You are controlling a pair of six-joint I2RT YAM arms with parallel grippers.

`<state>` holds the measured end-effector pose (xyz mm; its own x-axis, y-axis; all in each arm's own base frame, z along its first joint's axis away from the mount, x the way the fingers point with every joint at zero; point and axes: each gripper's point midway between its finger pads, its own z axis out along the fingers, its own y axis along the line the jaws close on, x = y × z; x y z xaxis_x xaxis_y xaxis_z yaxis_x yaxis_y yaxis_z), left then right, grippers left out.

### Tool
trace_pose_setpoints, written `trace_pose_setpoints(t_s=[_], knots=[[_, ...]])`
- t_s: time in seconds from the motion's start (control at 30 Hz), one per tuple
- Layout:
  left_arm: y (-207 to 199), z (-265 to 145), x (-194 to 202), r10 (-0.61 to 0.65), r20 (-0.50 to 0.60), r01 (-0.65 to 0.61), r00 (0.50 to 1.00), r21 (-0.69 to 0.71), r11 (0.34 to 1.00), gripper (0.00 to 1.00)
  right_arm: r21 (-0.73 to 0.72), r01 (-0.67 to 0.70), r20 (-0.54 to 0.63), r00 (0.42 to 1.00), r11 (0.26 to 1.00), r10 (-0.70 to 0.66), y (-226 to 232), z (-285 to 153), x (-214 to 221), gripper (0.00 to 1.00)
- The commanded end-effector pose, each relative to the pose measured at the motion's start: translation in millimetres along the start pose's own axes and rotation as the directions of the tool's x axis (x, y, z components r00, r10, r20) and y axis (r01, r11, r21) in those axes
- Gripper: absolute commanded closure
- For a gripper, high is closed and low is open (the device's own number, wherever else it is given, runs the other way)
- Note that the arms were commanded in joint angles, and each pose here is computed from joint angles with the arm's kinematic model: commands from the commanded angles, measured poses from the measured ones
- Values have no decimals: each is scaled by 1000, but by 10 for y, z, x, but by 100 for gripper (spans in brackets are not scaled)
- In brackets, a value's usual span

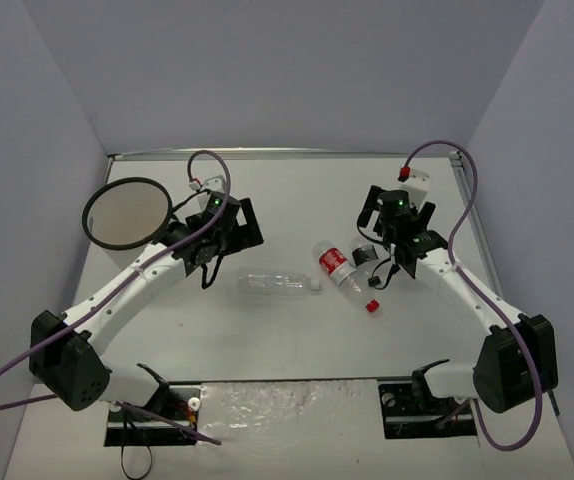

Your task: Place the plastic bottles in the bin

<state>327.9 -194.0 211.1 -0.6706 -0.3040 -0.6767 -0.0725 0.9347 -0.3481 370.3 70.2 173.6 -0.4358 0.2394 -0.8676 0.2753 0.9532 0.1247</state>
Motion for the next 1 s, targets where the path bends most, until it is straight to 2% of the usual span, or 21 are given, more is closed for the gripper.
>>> trace_pose_setpoints(t_s=[0.0, 0.13, 0.33, 0.43, 0.67, 0.97], knots=[[-5, -175, 212, -190, 23, 191, 982, -81, 978, 3, 33, -91, 81, 993, 995, 88, 13, 103, -409, 0], [196, -12, 665, -370, 13, 363, 929, -231, 903, 3, 70, -91, 83, 993, 993, 85, -33, 181, -407, 0], [79, 20, 751, -398, 37, 384, 917, -352, 853, 3, 92, -74, 63, 996, 993, 68, -118, 252, -344, 0], [156, 64, 854, -424, 46, 399, 904, -445, 802, 3, 82, -68, 54, 997, 994, 64, -107, 266, -315, 0], [36, 286, 935, -540, 76, 522, 838, -394, 756, 3, 79, -54, 47, 998, 995, 50, -138, 251, -275, 0], [122, 563, 1169, -613, 69, 570, 787, -462, 680, 3, 89, -56, 55, 997, 994, 51, -178, 236, -271, 0]])
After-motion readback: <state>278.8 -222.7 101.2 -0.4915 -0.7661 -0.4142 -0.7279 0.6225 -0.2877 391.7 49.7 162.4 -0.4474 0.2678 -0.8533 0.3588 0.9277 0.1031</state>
